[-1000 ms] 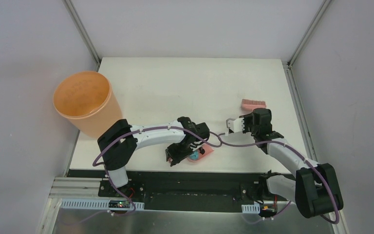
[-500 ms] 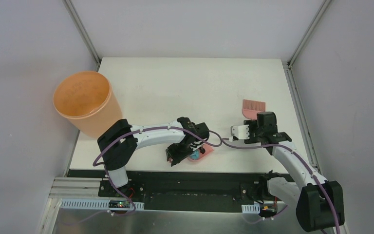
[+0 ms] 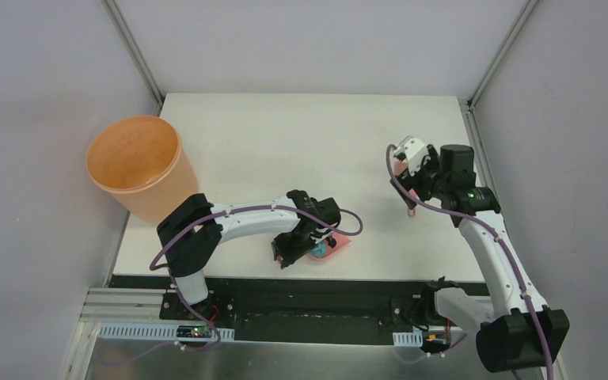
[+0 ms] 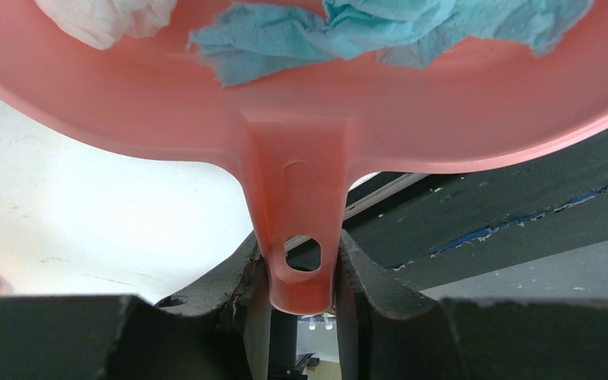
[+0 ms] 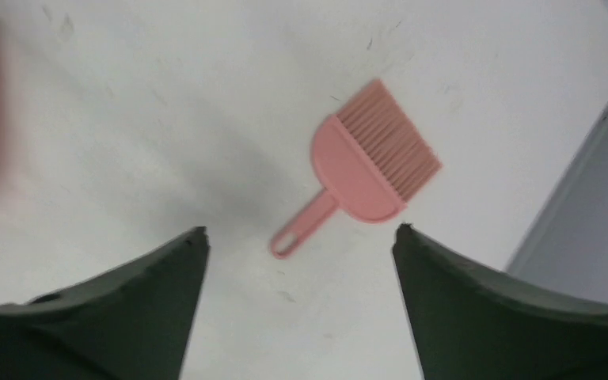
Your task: Sweep away the paper scraps from the table
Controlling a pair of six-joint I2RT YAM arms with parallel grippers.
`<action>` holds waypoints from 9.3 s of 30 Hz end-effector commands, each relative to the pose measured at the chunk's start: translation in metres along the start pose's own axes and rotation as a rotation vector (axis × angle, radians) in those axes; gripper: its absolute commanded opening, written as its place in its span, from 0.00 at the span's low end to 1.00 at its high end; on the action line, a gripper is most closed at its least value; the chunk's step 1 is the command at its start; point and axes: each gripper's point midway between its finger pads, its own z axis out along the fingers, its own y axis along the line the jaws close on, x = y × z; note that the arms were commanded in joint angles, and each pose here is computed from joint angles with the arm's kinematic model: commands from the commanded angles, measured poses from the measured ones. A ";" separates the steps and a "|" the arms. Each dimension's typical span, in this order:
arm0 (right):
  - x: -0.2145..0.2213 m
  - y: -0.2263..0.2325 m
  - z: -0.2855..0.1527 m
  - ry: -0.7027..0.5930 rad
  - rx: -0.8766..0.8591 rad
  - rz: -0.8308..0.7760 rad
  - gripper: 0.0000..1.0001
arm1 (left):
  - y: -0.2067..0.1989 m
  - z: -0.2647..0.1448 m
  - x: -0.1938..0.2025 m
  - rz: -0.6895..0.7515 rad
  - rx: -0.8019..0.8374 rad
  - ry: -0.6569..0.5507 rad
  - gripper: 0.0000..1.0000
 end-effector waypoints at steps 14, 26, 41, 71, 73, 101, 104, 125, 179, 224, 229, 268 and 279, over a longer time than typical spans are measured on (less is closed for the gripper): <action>-0.035 0.028 -0.015 -0.257 -0.196 0.928 1.00 | 0.010 -0.040 -0.032 -0.020 -0.069 -0.167 0.00; -0.020 0.018 -0.018 -0.251 -0.159 0.978 1.00 | 0.063 -0.081 -0.046 -0.243 -0.086 -0.294 0.00; -0.013 0.024 -0.010 -0.227 -0.183 0.969 1.00 | 0.141 -0.152 -0.015 -0.544 -0.081 -0.564 0.00; -0.013 0.039 -0.010 -0.219 -0.274 0.972 1.00 | 0.194 -0.207 0.004 -0.778 -0.004 -0.789 0.00; -0.013 0.041 -0.009 -0.217 -0.284 0.975 1.00 | 0.197 -0.207 -0.001 -0.791 0.025 -0.791 0.00; -0.005 0.046 0.007 -0.160 -0.337 1.019 1.00 | 0.243 -0.236 -0.031 -0.916 0.062 -0.908 0.00; -0.004 0.046 0.008 -0.156 -0.334 1.022 1.00 | 0.245 -0.240 -0.035 -0.935 0.096 -0.941 0.00; 0.002 0.045 0.013 -0.131 -0.322 1.034 1.00 | 0.271 -0.252 0.023 -1.160 0.097 -1.152 0.00; 0.040 0.018 0.021 -0.096 -0.185 1.088 1.00 | 0.323 -0.338 0.049 -1.361 1.029 -2.044 0.00; 0.039 0.014 0.015 -0.135 -0.188 1.104 1.00 | 0.317 -0.391 0.115 -1.150 1.631 -2.505 0.00; 0.038 0.014 0.014 -0.138 -0.191 1.106 1.00 | 0.325 -0.354 0.107 -1.336 1.602 -2.448 0.00; 0.023 0.005 -0.002 -0.203 -0.156 1.055 0.99 | 0.204 -0.236 -0.023 -0.899 0.374 -1.046 0.00; 0.019 0.009 -0.002 -0.206 -0.191 1.061 0.99 | 0.195 -0.151 -0.002 -0.789 0.108 -0.613 0.00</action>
